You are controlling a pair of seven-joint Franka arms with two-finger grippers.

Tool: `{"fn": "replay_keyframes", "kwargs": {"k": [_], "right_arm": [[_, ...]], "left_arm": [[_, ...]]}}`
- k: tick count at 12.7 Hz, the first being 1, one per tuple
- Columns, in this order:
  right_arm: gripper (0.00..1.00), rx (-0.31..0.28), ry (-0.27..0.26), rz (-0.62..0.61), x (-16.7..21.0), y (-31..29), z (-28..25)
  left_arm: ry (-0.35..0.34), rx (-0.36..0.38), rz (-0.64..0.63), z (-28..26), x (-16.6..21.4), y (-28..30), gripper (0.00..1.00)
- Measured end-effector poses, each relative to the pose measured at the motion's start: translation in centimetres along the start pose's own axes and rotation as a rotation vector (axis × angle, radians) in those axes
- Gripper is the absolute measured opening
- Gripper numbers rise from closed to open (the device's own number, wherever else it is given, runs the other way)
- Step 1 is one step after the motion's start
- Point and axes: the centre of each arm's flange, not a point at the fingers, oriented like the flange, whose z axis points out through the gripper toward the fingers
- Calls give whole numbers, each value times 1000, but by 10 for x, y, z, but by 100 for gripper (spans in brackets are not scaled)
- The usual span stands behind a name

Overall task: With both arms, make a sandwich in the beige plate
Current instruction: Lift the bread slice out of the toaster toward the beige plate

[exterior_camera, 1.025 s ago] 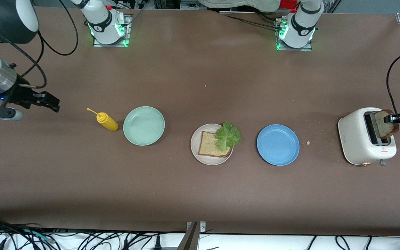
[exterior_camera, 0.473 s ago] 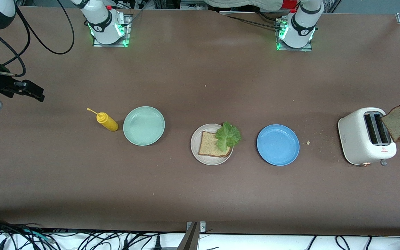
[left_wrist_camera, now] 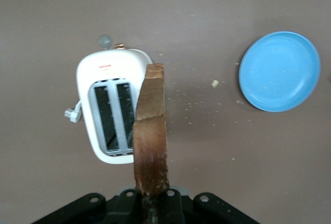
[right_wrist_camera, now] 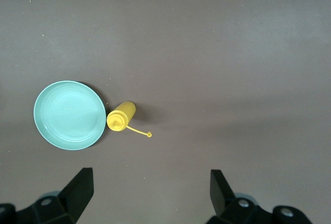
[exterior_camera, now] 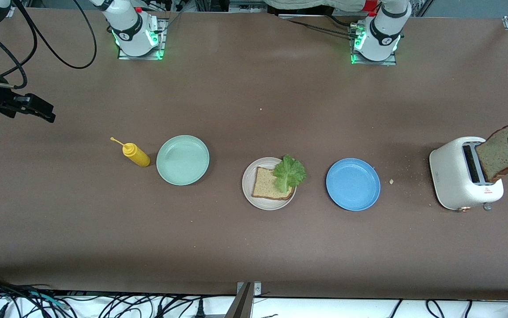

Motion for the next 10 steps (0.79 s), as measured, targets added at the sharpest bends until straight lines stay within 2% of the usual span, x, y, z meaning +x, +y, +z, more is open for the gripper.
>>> {"fn": "replay_keyframes", "kwargs": {"k": [2,6,10], "right_arm": [[100,0,0,0,-4,0,-4],[100,-1,0,1,-4,4,-6],[100,0,-1,-16,-5,-3,-5]], "left_arm": [[-28,-42,57,-2,5,44,8],[-85,-292,79,13,6,88,8],[-163,-524,150,55,29,148,8]]}}
